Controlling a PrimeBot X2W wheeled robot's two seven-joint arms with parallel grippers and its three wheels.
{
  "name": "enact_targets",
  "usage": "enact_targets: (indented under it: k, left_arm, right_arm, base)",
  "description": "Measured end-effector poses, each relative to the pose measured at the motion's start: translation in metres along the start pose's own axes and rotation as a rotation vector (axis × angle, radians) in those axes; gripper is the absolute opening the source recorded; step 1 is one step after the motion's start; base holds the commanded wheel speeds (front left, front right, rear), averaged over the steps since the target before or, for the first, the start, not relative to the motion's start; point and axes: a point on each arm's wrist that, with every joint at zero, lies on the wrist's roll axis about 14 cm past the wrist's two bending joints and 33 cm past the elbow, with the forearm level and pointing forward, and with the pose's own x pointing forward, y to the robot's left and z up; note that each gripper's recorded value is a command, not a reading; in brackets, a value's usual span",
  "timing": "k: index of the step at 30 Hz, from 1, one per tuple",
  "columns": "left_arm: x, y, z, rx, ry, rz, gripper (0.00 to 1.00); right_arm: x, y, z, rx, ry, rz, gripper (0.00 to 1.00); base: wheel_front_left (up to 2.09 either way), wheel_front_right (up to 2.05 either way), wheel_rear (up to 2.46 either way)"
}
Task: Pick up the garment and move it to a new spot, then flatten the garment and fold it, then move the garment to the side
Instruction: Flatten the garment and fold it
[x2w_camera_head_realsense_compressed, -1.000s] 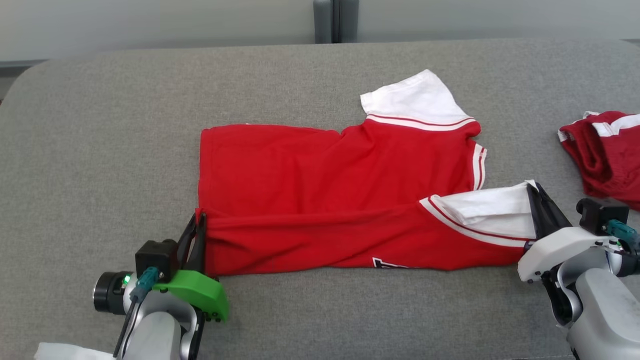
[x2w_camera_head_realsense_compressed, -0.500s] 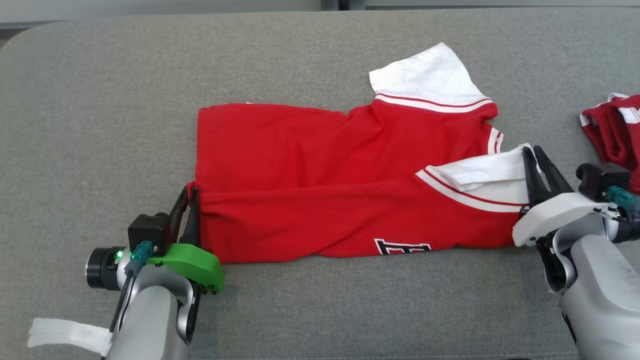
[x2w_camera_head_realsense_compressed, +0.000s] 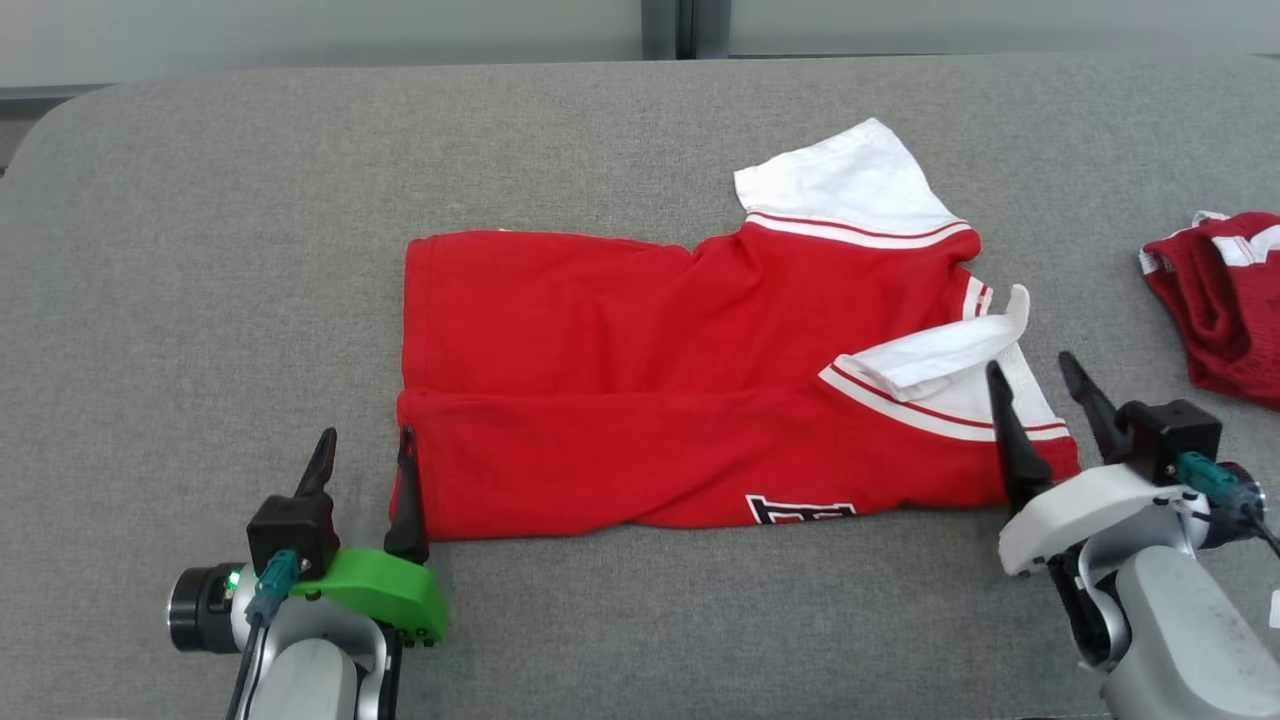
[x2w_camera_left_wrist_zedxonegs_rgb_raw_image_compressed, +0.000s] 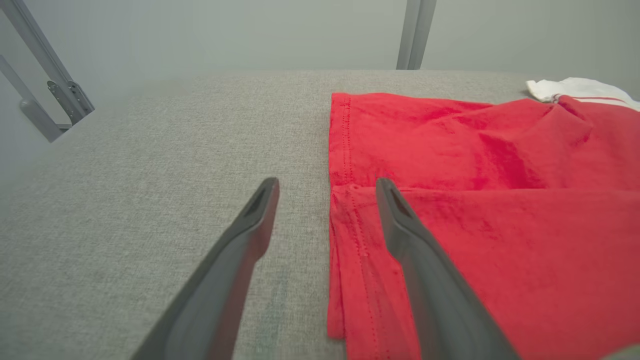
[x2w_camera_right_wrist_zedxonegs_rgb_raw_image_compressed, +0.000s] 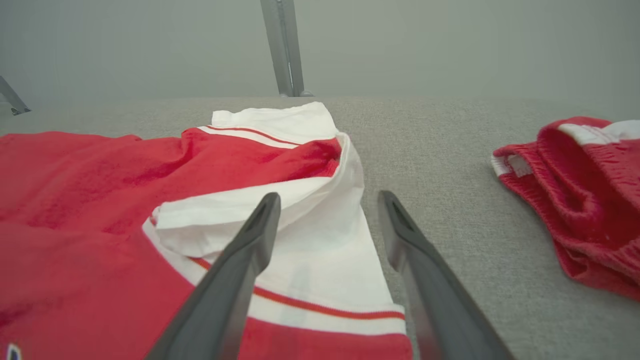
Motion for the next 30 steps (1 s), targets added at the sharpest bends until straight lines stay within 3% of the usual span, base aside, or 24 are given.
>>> enact_targets:
  k: [12,14,16,18,19,21,22,23,30]
  left_arm:
    - [-0.015,-0.001,-0.009,-0.023,0.023,0.003,1.0]
    - [-0.016,0.0,-0.009,-0.024,0.024,0.006,1.0]
    - [-0.017,0.002,-0.01,-0.028,0.027,0.007,1.0]
    - [-0.018,0.003,-0.011,-0.03,0.028,0.012,1.0]
    - [-0.019,0.004,-0.011,-0.03,0.027,0.014,1.0]
    - [-0.02,0.005,-0.011,-0.03,0.028,0.019,1.0]
    - [-0.021,0.006,-0.011,-0.03,0.029,0.022,1.0]
    - [-0.021,0.007,-0.011,-0.032,0.03,0.023,1.0]
    - [-0.024,0.008,-0.013,-0.035,0.033,0.023,1.0]
  right_arm:
    - [-0.007,0.07,-0.016,0.019,0.047,0.197,1.0]
    - [-0.006,0.074,-0.019,0.019,0.056,0.21,0.85]
    - [-0.003,0.077,-0.02,0.017,0.061,0.217,0.81]
    - [-0.001,0.078,-0.022,0.013,0.066,0.223,0.65]
    - [-0.001,0.079,-0.023,0.012,0.069,0.224,0.51]
    - [0.0,0.079,-0.024,0.002,0.075,0.229,0.36]
    - [0.001,0.08,-0.025,0.0,0.077,0.232,0.05]
    - [0.002,0.079,-0.025,-0.001,0.078,0.231,0.0]
    - [0.017,0.076,-0.017,-0.04,0.064,0.233,0.0]
  base:
    - [0.0,0.0,0.0]
    - [0.0,0.0,0.0]
    - [0.0,0.0,0.0]
    - [0.0,0.0,0.0]
    - [0.0,0.0,0.0]
    - [0.0,0.0,0.0]
    - [0.0,0.0,0.0]
    - [0.0,0.0,0.0]
    - [0.0,0.0,0.0]
